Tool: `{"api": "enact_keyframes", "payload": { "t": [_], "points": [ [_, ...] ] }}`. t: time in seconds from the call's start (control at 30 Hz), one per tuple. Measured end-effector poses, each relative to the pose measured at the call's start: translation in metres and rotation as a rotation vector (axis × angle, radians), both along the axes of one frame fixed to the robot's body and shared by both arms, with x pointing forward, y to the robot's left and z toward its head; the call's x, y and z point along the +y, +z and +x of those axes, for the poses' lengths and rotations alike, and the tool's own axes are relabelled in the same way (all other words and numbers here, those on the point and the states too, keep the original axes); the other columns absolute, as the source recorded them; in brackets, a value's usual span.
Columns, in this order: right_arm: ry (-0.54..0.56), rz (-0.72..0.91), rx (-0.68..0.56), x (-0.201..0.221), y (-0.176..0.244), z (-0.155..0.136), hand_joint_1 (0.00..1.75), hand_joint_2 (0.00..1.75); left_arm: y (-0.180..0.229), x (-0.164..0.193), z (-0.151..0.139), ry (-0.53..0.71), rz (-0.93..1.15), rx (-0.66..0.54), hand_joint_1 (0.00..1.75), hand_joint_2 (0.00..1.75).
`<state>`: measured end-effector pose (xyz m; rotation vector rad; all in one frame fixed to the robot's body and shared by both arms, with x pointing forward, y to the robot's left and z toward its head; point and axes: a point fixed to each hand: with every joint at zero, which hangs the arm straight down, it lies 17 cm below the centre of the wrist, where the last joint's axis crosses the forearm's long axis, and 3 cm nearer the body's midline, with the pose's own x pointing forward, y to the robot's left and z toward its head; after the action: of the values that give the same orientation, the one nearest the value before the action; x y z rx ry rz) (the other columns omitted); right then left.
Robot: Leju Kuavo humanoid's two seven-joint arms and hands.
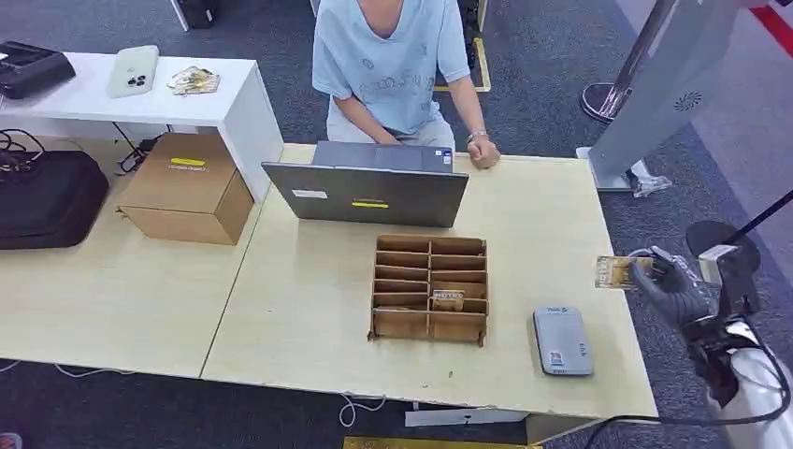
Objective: Pass the card to the sensor for recognition and then transmit it.
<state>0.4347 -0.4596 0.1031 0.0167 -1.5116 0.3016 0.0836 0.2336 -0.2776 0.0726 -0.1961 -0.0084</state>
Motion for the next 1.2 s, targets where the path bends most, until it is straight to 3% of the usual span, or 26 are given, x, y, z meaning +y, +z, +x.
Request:
{"api": "enact_keyframes", "payload": {
  "t": [0.7,1.2],
  "points": [
    [0.066,-0.060,0.025,0.061,-0.027,-0.039,1.75,1.75,0.000,0.002,-0.001,-0.002,-0.004,0.010,0.00,1.75],
    [0.084,-0.119,0.036,0.075,-0.036,-0.042,1.75,1.75,-0.001,0.002,-0.002,0.012,-0.004,0.014,0.00,1.75]
  ]
}}
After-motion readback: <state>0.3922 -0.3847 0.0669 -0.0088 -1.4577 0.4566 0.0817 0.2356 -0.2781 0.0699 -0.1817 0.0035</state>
